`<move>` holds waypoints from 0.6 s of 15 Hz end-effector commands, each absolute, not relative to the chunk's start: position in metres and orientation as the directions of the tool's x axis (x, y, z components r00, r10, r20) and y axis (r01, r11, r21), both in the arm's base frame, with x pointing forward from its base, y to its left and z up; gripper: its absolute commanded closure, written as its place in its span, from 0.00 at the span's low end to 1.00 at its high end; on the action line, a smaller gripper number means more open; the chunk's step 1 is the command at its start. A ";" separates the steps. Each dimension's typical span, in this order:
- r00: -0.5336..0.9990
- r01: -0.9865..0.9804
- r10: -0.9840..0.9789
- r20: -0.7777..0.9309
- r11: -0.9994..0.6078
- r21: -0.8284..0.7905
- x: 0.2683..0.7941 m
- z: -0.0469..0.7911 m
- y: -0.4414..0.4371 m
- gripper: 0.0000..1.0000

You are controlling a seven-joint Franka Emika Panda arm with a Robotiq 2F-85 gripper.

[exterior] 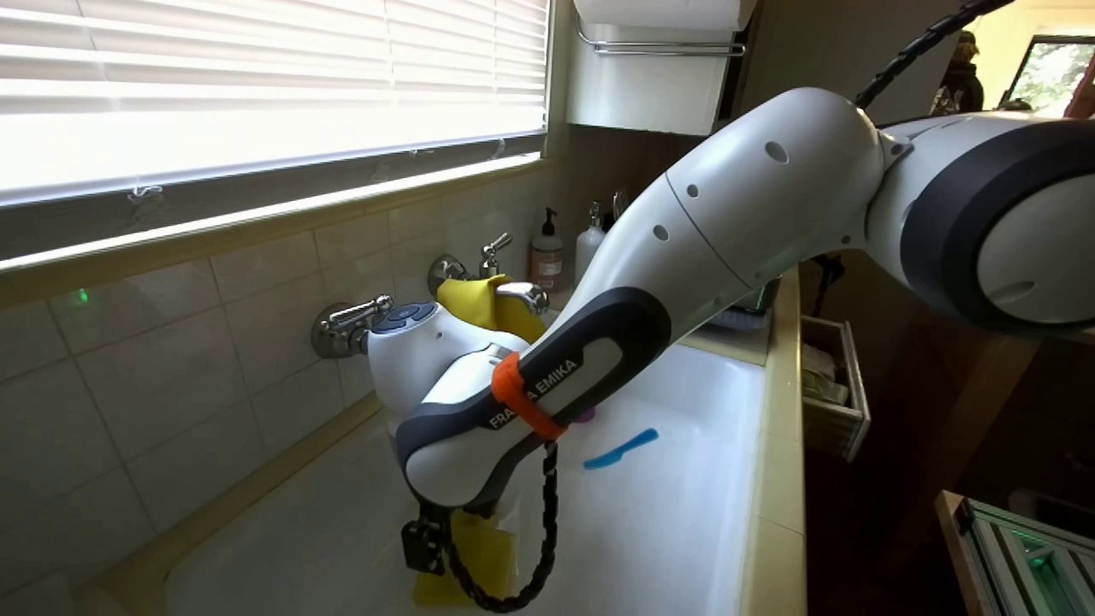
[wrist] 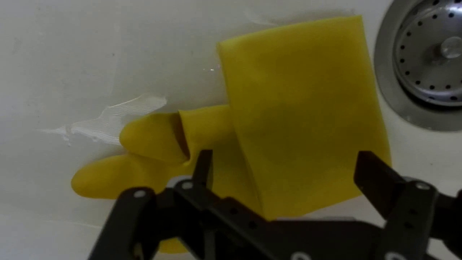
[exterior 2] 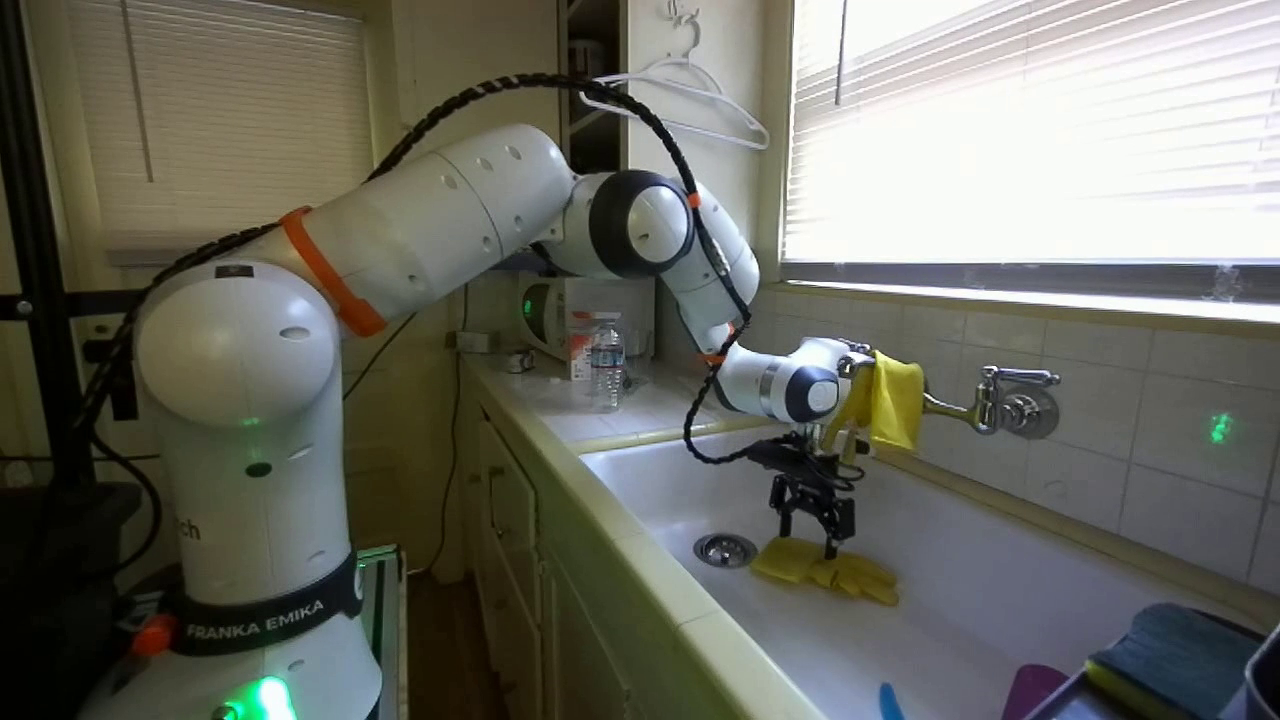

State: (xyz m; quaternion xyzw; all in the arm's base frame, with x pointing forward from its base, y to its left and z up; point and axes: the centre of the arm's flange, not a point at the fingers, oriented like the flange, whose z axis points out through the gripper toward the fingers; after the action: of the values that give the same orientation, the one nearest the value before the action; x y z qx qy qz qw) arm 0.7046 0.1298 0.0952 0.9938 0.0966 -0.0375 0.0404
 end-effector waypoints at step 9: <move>0.971 0.225 0.221 -0.095 -0.974 0.030 0.713 0.079 0.137 0.58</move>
State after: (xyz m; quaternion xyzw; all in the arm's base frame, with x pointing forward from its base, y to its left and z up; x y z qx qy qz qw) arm 0.7045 0.1345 0.0832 0.9930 0.1054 -0.0415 0.0326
